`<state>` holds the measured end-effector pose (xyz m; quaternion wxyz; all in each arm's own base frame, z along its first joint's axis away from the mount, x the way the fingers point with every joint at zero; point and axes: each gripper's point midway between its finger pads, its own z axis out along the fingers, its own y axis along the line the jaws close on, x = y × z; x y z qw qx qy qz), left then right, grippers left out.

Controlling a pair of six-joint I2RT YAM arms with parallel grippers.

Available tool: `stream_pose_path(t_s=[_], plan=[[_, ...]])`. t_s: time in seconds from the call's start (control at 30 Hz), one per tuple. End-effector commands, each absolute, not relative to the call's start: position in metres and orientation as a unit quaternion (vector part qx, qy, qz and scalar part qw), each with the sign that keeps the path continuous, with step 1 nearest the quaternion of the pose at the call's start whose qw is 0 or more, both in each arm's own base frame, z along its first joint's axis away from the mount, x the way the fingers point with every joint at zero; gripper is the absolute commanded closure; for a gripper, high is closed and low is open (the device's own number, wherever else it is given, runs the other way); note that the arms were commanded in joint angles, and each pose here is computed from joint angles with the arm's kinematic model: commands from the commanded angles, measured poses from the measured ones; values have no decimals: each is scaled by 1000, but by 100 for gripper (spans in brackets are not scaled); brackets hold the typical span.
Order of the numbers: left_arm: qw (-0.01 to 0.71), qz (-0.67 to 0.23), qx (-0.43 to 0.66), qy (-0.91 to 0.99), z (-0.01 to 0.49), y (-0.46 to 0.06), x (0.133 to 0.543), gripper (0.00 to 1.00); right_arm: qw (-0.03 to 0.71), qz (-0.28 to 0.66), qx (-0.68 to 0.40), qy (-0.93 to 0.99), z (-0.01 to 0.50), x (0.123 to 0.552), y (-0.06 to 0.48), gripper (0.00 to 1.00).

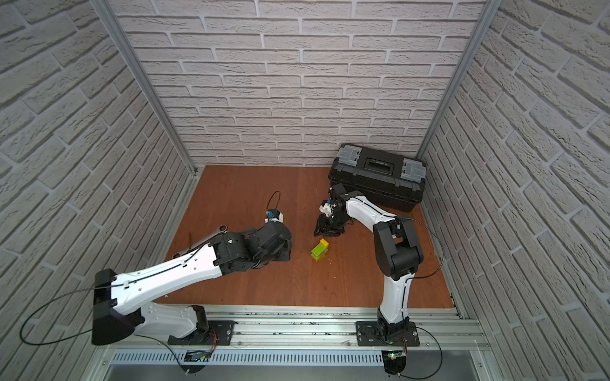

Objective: Assemble a carrot with lego
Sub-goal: Adjust the lego brick at the center of the board.

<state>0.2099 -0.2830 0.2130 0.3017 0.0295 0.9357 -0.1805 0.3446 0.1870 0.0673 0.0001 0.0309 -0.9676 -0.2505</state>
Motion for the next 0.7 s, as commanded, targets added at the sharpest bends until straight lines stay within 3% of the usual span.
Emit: stream_pose_path(t_s=[0.0,0.53,0.67], plan=[[311,-184,10,932,213,-283,216,100,-3,-230,15,-973,60,342,181,57],[310,-180,9,933,213,-281,217,100,-11,-180,-24,-983,48,321,156,61],[300,-178,16,937,209,-280,217,100,-34,-171,-26,-984,59,327,149,50]])
